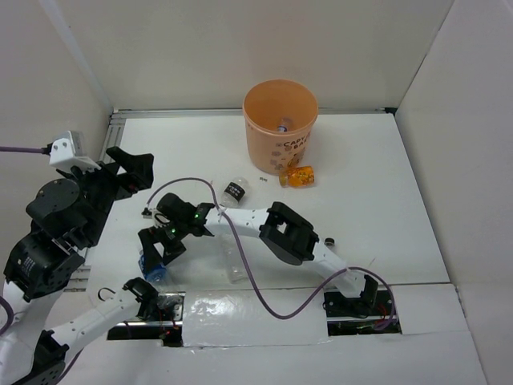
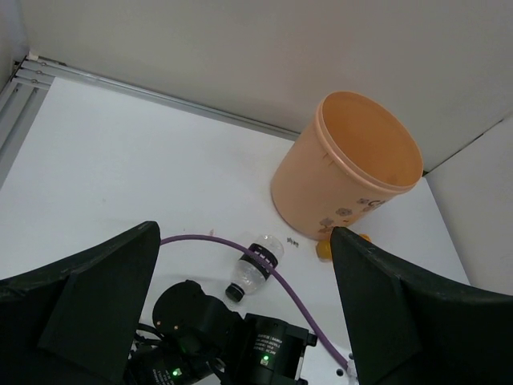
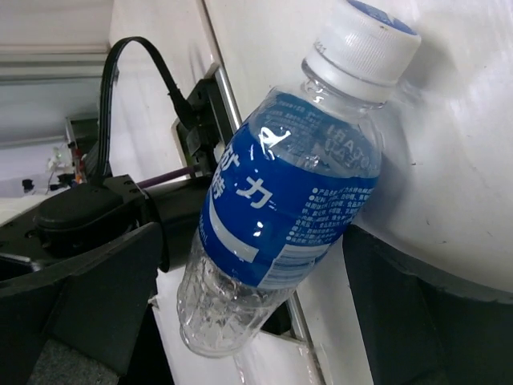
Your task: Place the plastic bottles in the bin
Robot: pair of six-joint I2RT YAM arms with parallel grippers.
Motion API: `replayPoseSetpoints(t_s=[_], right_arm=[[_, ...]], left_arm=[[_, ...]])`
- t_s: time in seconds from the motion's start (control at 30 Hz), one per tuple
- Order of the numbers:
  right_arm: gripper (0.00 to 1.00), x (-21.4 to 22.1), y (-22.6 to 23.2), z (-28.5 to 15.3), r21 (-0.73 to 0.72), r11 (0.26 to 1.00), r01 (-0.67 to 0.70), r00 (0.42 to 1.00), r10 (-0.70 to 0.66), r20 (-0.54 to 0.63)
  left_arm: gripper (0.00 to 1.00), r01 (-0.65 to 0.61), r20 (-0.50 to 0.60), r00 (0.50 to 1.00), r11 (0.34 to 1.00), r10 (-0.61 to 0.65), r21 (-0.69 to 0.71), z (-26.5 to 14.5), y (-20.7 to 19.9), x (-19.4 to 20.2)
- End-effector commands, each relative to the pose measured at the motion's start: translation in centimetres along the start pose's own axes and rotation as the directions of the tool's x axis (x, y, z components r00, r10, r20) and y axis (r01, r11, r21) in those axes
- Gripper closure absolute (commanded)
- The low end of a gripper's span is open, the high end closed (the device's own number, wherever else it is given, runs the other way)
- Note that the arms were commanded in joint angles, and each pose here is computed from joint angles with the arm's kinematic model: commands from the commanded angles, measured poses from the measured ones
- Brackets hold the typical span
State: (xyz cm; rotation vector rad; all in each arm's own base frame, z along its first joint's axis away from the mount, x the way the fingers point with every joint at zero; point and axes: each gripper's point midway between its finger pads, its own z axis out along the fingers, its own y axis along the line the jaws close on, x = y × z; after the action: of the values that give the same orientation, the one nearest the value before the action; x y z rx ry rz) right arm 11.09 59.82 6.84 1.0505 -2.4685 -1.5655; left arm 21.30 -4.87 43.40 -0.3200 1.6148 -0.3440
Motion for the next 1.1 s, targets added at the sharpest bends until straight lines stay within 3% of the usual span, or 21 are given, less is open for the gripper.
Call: replayPoseSetpoints(t_s=[0.0,0.23,0.37,0.4,0.53,0.7,0.8,0.83,0.93,1.07], right_arm=[[0.0,-0.8,0.4,1.3,0.005,1.0,0.018,0.999,-0.018,0.039],[0.03,1.7,-0.2,3.9,0.079,0.995,0.063,0.998,-0.064,0.01],[0.26,2.5,-1.2,4.0,0.093,0.994,0.057,0.998,-0.057,-0.008],[0.39,2.6,-1.2,3.9,0.094,0.993,0.07,0.998,-0.069,-0.01],[0.63,-0.3,-0.6,1.1,0.074,0.99,0.121,0.991,-0.124,0.045],[0.71,-7.4,0.5,-5.4,0.065,0.968,0.241,0.952,-0.249,0.181],[0.72,-13.7,3.1,-12.3,0.085,0.919,0.384,0.862,-0.39,0.325],[0.72,-13.7,3.1,-12.4,0.085,0.919,0.385,0.861,-0.391,0.325],[0.74,-18.2,5.4,-18.3,0.114,0.866,0.487,0.76,-0.485,0.432],[0.75,-23.7,10.1,-28.6,0.22,0.757,0.615,0.54,-0.608,0.582]], left_arm=[[0.0,0.043,0.029,0.999,0.999,-0.044,0.026,-0.7,-0.2,-0.8],[0.0,0.052,0.009,0.999,0.998,-0.052,0.026,-1.0,0.2,0.0],[0.0,0.061,0.01,0.998,0.998,-0.062,0.027,-1.5,0.5,0.1],[0.0,0.061,0.01,0.998,0.998,-0.062,0.027,-1.8,0.7,0.1],[0.0,0.073,0.006,0.997,0.996,-0.074,0.045,-2.2,0.7,0.4],[0.0,0.086,-0.012,0.996,0.988,-0.086,0.126,-2.8,-0.3,1.1],[0.0,0.104,-0.026,0.995,0.966,-0.101,0.236,-3.4,-2.1,1.2],[0.0,0.104,-0.027,0.995,0.966,-0.101,0.237,-3.4,-2.1,1.2],[0.0,0.113,-0.044,0.994,0.941,-0.105,0.319,-3.8,-3.4,1.8],[0.0,0.119,-0.088,0.992,0.898,-0.09,0.424,-4.3,-5.3,3.1]])
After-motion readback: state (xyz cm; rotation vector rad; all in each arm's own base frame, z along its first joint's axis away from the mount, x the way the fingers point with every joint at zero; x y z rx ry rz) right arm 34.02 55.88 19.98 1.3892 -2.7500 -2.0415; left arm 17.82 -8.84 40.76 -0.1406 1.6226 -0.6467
